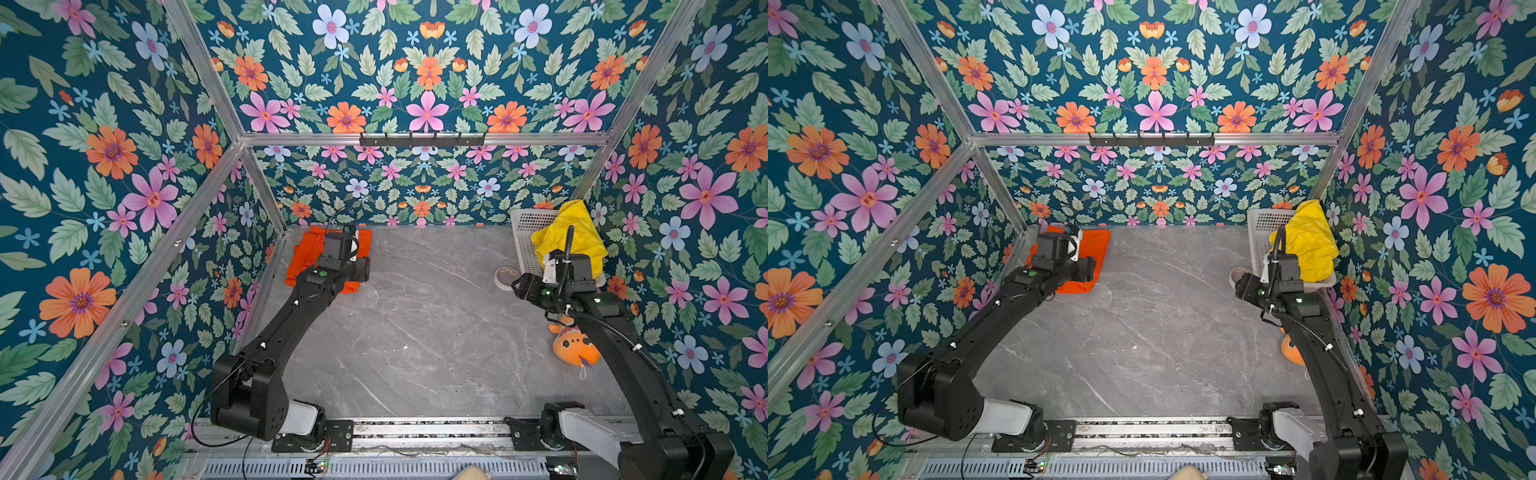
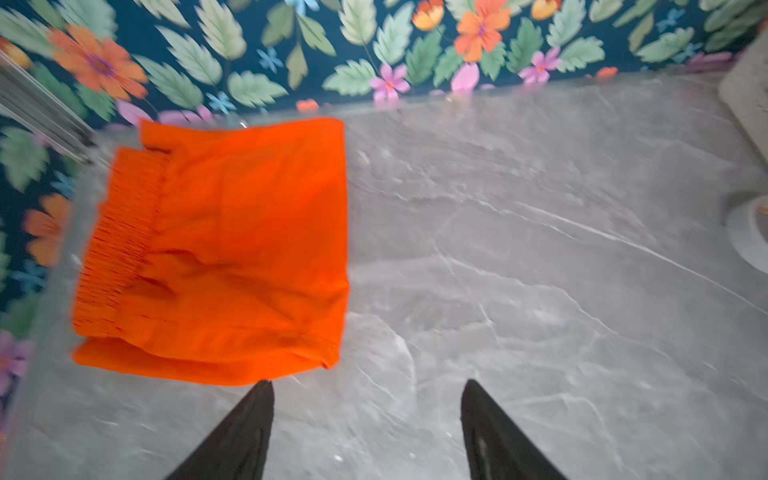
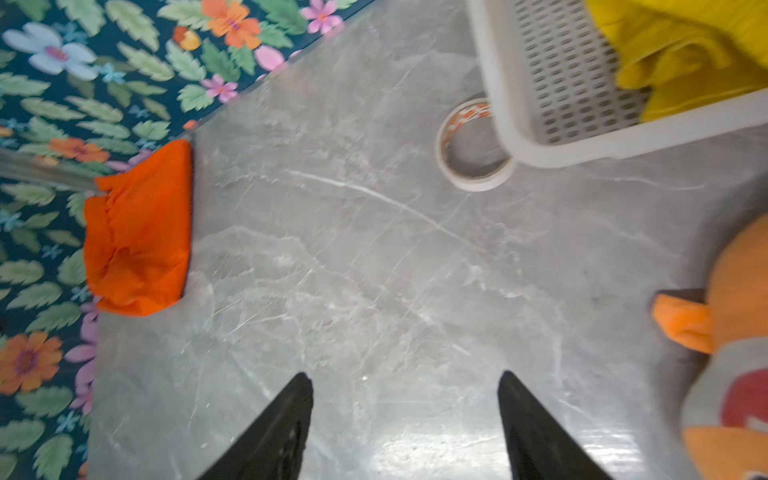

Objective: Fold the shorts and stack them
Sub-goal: 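Release the shorts with the left gripper while the right gripper reaches to the basket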

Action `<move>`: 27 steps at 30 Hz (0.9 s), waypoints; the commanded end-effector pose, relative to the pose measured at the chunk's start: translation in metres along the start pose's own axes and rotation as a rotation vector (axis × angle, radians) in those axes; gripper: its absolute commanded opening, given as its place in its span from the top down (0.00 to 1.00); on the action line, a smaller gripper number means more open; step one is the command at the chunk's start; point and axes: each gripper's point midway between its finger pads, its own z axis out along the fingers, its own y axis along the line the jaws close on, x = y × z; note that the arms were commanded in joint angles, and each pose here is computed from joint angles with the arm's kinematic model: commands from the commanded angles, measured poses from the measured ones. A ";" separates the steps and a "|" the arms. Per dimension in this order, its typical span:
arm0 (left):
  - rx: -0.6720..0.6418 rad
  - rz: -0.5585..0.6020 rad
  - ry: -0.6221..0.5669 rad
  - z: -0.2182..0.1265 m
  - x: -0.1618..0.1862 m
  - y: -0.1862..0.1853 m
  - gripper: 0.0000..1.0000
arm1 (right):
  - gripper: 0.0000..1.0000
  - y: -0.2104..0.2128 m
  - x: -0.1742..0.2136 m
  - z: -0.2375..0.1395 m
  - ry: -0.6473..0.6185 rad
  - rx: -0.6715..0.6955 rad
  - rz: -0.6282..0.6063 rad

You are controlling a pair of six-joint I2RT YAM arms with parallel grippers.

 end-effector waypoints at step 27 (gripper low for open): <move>0.219 -0.032 -0.006 0.038 0.042 -0.083 0.28 | 0.10 -0.152 -0.169 0.080 -0.046 0.454 0.172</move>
